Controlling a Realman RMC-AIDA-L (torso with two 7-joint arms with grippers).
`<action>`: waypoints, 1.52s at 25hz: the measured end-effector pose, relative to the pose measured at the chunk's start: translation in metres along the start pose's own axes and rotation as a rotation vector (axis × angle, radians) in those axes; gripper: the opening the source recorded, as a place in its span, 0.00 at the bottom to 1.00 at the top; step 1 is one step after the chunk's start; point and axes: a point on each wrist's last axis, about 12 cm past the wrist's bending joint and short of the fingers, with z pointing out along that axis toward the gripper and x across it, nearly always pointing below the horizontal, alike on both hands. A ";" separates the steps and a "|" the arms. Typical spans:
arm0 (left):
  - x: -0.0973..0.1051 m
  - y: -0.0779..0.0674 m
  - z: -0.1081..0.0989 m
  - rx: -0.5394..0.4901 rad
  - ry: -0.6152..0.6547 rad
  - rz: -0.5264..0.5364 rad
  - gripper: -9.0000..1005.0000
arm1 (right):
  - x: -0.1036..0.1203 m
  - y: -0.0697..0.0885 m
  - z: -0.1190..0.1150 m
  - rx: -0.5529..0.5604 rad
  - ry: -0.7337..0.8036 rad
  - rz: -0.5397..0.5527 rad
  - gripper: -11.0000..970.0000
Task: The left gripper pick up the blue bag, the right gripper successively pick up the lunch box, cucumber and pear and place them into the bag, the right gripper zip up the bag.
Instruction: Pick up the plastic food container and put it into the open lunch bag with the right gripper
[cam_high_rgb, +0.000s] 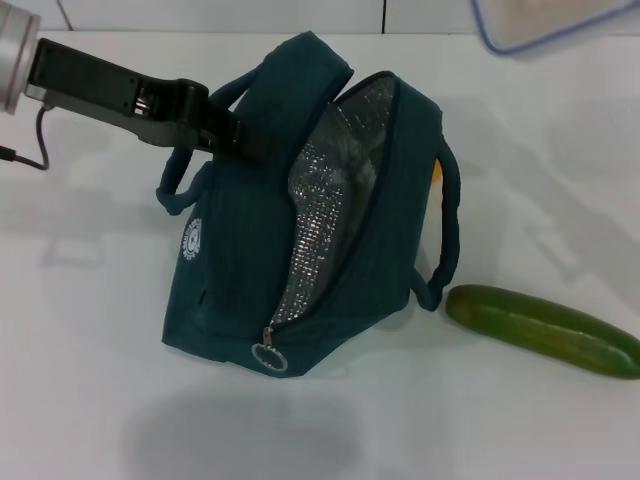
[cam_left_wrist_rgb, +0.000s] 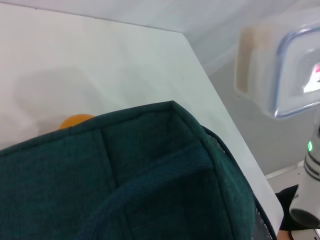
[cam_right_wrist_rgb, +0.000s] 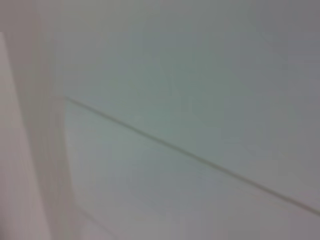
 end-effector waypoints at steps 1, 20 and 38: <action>0.000 0.000 0.000 0.000 0.000 0.000 0.05 | 0.001 0.000 0.007 -0.016 0.010 0.005 0.12; -0.006 -0.003 0.006 0.006 -0.011 0.009 0.05 | 0.047 -0.007 0.036 0.012 0.289 0.083 0.12; -0.005 0.001 0.011 0.035 -0.019 -0.015 0.05 | 0.076 -0.021 0.021 0.148 0.453 0.030 0.12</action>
